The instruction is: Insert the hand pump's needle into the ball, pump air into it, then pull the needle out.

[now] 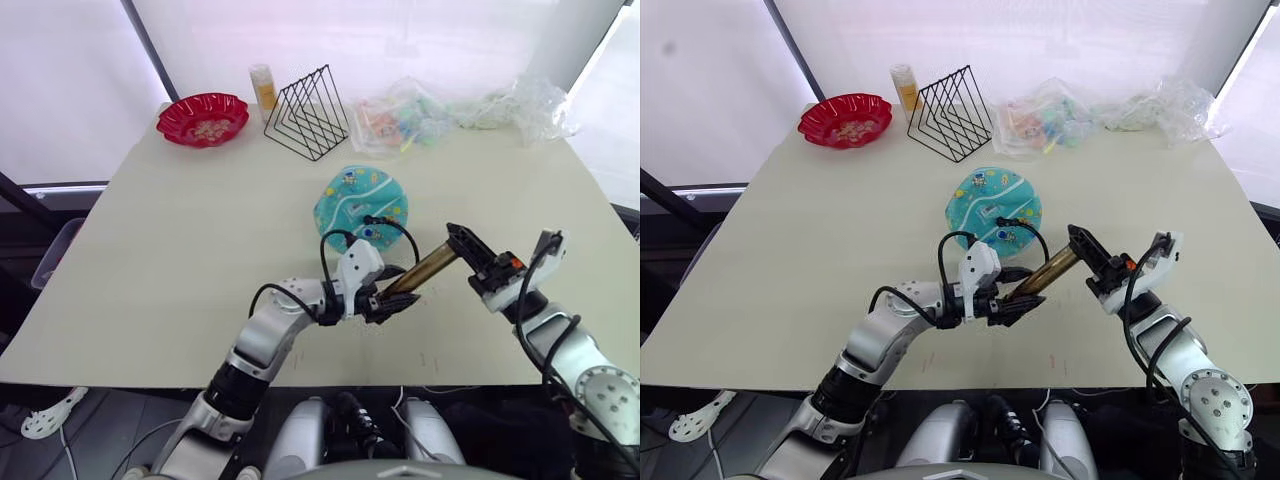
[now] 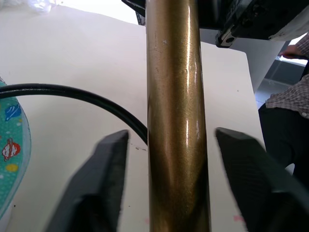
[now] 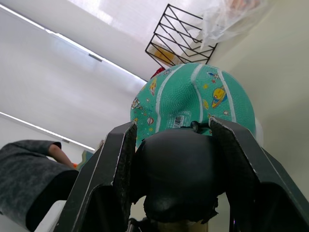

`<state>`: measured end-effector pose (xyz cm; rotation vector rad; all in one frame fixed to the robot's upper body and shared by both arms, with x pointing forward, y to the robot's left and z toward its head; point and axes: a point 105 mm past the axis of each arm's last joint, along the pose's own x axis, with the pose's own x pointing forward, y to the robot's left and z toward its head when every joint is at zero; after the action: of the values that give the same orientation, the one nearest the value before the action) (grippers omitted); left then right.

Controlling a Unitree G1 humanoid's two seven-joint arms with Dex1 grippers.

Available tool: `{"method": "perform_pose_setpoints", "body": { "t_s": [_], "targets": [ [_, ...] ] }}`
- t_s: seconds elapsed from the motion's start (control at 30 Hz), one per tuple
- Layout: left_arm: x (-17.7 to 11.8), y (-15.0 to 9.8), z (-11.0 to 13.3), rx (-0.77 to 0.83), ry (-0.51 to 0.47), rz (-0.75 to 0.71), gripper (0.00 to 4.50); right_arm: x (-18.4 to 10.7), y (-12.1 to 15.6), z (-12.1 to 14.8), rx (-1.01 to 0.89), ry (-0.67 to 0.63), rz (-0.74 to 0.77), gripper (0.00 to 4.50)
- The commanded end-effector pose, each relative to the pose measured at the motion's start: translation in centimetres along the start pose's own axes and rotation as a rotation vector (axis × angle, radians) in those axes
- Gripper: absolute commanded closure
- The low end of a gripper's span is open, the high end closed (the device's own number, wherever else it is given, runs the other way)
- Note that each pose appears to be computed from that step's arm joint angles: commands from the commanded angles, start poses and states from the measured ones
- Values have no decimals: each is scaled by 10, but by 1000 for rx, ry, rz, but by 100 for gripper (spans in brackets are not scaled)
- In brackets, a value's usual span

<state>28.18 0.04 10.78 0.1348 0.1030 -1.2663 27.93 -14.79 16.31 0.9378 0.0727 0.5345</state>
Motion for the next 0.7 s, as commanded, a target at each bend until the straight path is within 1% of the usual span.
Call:
{"method": "perform_pose_setpoints", "body": {
  "t_s": [0.03, 0.17, 0.27, 0.3, 0.37, 0.4, 0.47, 0.53, 0.6, 0.7],
  "targets": [
    [-6, 4, 13, 31, -34, -13, 4, 1, 19, 8, -86, -3, 78, 260],
    [-16, -1, 8, -7, 6, -97, 4, 2, 24, 8, -151, 18, 108, 260],
    [-21, 0, 5, -9, 29, -115, 4, 2, 26, 8, -182, 26, 114, 260],
    [-25, 4, 0, -25, 56, -114, 4, 3, 27, 8, -202, 31, 118, 260],
    [-32, 7, -16, -28, 146, -125, 4, 4, 30, 6, -258, 45, 131, 260],
    [-35, 7, -22, -47, 172, -137, 4, 4, 32, 5, -271, 50, 143, 260],
    [-36, 8, -29, -66, 191, -144, 4, 3, 36, -1, -335, 85, 171, 260],
    [-37, 7, -33, -68, 208, -155, 4, 3, 39, -3, -379, 94, 188, 260],
    [-37, 8, -36, -72, 224, -167, 4, 3, 47, -6, -491, 121, 237, 260],
    [-33, 9, -36, -67, 227, -181, 4, 3, 53, -14, -624, 176, 285, 260]
  ]
}}
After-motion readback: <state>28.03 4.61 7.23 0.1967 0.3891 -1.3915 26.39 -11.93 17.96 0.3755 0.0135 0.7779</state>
